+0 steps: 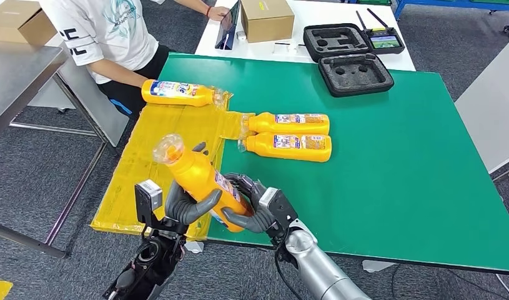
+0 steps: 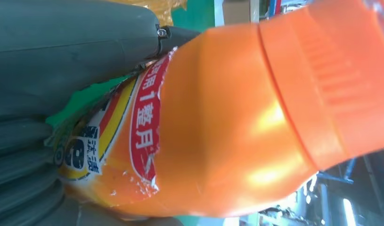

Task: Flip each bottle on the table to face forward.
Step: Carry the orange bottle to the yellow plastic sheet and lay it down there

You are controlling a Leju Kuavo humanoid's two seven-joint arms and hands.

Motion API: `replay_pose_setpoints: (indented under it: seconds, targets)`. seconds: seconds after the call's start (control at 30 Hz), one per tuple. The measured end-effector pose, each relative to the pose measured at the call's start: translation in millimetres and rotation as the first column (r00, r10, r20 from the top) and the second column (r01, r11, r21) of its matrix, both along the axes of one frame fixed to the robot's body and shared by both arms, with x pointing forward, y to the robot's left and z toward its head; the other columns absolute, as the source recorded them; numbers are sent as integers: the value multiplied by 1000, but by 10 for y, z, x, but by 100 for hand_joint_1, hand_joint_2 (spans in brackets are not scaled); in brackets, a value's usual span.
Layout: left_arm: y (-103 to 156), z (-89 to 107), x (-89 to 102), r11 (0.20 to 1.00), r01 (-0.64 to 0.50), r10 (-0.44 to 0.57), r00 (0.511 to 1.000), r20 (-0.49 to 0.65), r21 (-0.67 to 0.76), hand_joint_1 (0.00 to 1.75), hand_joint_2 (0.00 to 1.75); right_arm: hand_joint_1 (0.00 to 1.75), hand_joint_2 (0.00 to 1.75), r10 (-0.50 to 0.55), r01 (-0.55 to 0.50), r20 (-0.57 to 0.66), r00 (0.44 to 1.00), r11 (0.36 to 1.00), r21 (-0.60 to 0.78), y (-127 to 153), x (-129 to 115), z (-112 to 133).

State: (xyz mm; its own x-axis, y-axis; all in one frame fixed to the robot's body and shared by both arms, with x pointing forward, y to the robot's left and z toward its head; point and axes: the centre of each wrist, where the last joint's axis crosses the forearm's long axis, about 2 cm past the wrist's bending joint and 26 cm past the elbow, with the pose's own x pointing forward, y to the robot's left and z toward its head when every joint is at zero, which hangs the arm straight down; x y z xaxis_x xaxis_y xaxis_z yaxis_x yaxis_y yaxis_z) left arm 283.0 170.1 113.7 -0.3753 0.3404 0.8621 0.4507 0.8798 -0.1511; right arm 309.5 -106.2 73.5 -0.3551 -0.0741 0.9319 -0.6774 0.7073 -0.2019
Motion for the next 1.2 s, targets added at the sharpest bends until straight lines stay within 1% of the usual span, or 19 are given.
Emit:
replay_pose_setpoints:
  seconds: [0.17,0.2,0.3,0.33,0.47,0.57,0.67,0.77,0.87,1.03,1.2]
  targets:
    - [0,-8,2,1000,17,-17,1000,-10,-19,175,175,175,175,-7,7,1,1000,1000,-12,-5,-17,-28]
    - [0,-8,3,1000,19,-19,1000,-10,-20,175,175,157,175,-9,9,1,1000,1000,-13,-6,-21,-33]
    - [3,-8,4,1000,20,-20,1000,-8,-21,175,175,28,175,-15,15,5,1000,1000,-19,-6,-31,-43]
    - [5,-7,6,1000,19,-19,1000,-7,-19,175,175,2,175,-18,18,8,1000,1000,-24,-6,-33,-46]
    - [19,1,20,1000,4,-4,1000,-2,-9,175,175,0,0,-34,35,26,999,998,-51,9,-45,-63]
    - [22,17,39,1000,-13,13,1000,3,-4,175,175,0,0,-45,46,24,999,997,-61,12,-56,-85]
    - [33,26,54,998,-52,52,999,15,19,175,175,0,0,-55,57,19,998,997,-60,16,-60,-95]
    - [68,43,91,990,-131,129,991,45,59,175,175,0,0,-69,70,16,997,996,-55,14,-69,-102]
    - [136,63,155,969,-229,221,972,85,97,175,175,0,0,-84,85,16,996,996,-38,17,-87,-99]
    - [328,99,305,906,-392,362,913,186,162,175,175,0,0,-99,98,33,995,994,37,66,-139,-8]
    - [619,117,477,810,-535,463,835,297,239,175,175,0,0,-104,91,67,992,980,176,122,-195,211]
